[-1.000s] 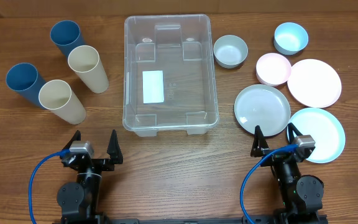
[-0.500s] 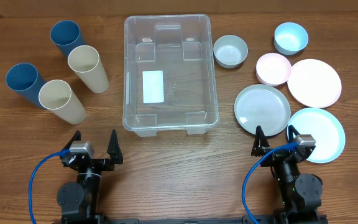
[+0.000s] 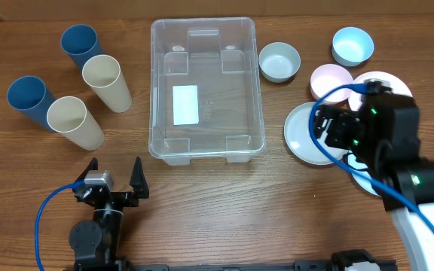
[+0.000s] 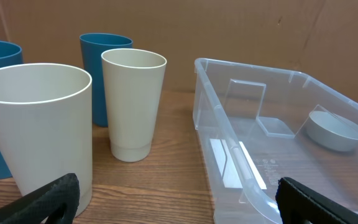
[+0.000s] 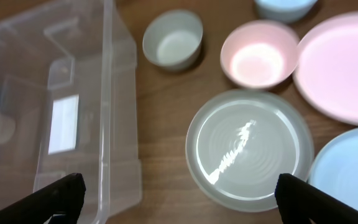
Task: Pack container
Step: 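Reach the right gripper to the white plate and grasp its rim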
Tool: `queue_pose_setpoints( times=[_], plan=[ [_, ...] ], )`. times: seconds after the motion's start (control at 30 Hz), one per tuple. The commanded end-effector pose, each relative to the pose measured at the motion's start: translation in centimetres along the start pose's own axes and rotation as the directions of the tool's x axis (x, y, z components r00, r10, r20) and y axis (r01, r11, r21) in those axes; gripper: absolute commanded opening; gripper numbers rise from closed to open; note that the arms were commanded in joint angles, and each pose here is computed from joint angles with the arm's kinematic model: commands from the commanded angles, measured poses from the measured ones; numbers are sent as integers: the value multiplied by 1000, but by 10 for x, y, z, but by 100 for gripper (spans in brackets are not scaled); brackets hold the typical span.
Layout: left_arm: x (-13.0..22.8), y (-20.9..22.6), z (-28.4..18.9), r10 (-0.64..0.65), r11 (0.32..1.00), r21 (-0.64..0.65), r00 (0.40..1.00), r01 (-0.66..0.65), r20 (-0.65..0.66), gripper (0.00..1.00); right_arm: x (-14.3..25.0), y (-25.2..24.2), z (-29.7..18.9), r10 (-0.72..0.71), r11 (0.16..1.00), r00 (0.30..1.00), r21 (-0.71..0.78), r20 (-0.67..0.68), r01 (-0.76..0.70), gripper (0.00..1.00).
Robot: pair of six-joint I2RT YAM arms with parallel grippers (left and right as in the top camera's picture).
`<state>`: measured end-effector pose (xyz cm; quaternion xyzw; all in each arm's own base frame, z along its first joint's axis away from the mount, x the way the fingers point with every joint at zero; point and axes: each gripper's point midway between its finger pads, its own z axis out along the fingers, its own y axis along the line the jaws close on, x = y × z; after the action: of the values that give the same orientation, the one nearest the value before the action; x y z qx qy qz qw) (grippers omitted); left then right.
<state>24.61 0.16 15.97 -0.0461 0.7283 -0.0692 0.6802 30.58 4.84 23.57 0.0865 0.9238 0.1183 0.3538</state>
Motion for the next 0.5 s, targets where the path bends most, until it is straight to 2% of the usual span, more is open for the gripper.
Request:
queue_pose_setpoints(
  times=[0.0,0.03,0.07,0.1,0.17,0.23,0.27,0.37,0.4,0.47],
  plan=[
    [0,2,0,-9,1000,-9,1000,9,5,100,16,6,23,13,999,991,-32,-132,-17,87],
    [0,2,0,-9,1000,-9,1000,9,5,100,22,2,31,20,1000,985,-14,-172,-23,86],
    [0,2,0,-9,1000,-9,1000,9,5,100,30,-6,38,70,997,976,41,-207,-62,92],
    [0,2,0,-9,1000,-9,1000,9,5,100,37,-24,43,182,976,959,161,-219,-148,93],
    [0,2,0,-9,1000,-9,1000,9,5,100,54,-57,45,356,885,914,383,-195,-264,92],
    [0,2,0,-9,1000,-9,1000,9,5,100,69,-76,49,460,798,873,506,-160,-328,89],
    [0,2,0,-9,1000,-9,1000,9,5,100,79,-83,56,514,751,846,551,-143,-363,89],
    [0,2,0,-9,1000,-9,1000,9,5,100,97,-90,70,595,681,795,600,-120,-419,89],
    [0,2,0,-9,1000,-9,1000,9,5,100,110,-95,78,647,626,756,634,-97,-454,88],
    [0,2,0,-9,1000,-9,1000,9,5,100,124,-100,90,677,593,731,653,-86,-472,86]
  ],
)
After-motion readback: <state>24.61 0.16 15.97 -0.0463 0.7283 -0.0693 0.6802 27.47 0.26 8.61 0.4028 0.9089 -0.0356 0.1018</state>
